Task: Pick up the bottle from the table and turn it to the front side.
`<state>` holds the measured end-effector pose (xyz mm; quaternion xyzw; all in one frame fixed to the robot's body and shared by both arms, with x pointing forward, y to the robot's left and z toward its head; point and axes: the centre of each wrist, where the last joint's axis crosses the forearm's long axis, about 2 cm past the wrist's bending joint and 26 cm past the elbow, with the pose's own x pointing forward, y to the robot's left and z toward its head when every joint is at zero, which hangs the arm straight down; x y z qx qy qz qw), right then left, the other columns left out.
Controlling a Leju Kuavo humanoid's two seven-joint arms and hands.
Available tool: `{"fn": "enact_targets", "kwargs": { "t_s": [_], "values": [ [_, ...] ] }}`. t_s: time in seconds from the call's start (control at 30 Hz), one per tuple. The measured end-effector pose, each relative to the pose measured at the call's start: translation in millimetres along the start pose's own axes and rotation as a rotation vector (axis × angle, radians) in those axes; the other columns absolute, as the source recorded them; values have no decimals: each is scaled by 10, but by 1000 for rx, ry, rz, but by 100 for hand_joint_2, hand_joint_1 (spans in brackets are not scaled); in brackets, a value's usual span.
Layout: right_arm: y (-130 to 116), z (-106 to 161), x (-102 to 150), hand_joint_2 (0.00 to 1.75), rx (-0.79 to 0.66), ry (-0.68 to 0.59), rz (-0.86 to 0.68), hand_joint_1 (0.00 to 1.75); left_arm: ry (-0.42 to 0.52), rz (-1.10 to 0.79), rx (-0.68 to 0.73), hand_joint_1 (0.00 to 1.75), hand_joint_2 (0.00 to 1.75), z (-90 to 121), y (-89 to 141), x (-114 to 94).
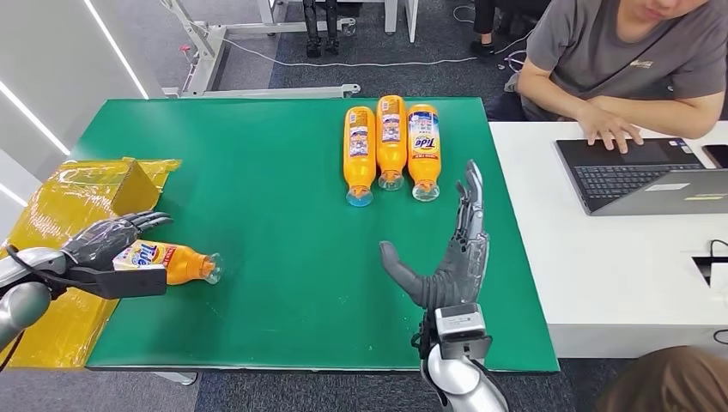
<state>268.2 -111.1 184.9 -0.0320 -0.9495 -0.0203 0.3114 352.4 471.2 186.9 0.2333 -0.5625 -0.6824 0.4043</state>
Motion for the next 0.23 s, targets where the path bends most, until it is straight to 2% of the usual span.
{"fn": "enact_targets", "kwargs": {
  "t_s": [0.13, 0.23],
  "values": [
    [-6, 24, -2, 175, -3, 11, -3, 0, -10, 57, 208, 0, 175, 242, 25, 136],
    [-14, 42, -6, 175, -6, 21, -8, 0, -77, 127, 379, 0, 175, 363, 54, 272]
  ]
}}
